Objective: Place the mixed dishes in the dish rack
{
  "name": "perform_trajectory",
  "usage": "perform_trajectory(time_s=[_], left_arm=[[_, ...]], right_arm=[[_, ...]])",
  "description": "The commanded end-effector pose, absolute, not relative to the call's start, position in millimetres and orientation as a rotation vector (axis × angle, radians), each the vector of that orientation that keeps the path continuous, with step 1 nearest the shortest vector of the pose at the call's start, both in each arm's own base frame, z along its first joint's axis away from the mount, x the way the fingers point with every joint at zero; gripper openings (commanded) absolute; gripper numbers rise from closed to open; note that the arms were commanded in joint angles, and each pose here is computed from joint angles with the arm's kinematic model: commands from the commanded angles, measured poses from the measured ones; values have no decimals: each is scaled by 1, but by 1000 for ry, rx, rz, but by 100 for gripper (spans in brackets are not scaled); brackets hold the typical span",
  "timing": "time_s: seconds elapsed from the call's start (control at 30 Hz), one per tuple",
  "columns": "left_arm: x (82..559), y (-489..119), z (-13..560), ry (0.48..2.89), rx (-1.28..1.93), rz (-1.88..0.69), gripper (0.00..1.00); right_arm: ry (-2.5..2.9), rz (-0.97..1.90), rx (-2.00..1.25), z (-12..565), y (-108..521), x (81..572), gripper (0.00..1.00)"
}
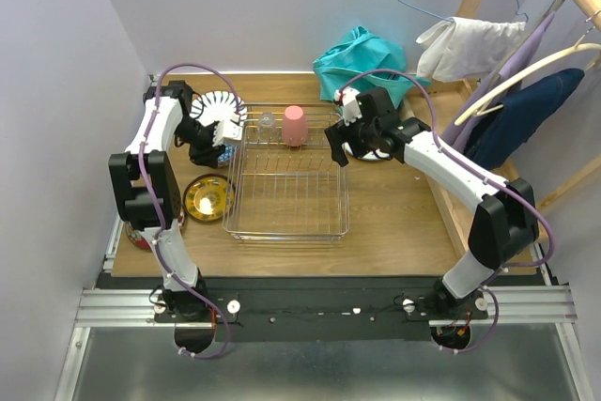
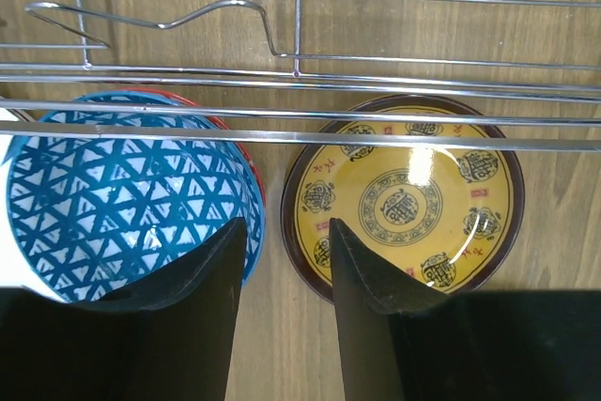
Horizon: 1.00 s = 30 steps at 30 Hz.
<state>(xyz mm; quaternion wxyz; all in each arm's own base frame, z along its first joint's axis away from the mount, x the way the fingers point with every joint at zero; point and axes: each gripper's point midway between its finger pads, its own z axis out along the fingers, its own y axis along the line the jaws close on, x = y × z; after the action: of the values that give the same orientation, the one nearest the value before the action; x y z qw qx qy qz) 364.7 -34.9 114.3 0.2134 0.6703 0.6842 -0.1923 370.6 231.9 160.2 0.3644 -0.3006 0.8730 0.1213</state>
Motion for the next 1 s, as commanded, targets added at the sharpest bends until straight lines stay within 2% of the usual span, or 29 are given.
perform_trajectory(time_s=[0.0,0.2,0.43,0.6,0.77,0.97], left_arm=[[370,-32,99,1951,1851,-535,48],[379,-32,86,1989,1813,-539,43],[379,-27,77,2029,1825,-532,28],[375,-26,73,2029,1829,-517,22],[376,-29,84,2029,1796,-520,8],[379,-34,108,2022,1742,-514,3]], right_arm=[[2235,327,-762,161,235,378,100],[2237,315,-760,158,235,382,100],[2238,312,-756,156,235,382,100],[2239,306,-752,155,234,383,100],[2235,300,-752,157,233,382,100],[2235,301,-753,157,231,380,100]])
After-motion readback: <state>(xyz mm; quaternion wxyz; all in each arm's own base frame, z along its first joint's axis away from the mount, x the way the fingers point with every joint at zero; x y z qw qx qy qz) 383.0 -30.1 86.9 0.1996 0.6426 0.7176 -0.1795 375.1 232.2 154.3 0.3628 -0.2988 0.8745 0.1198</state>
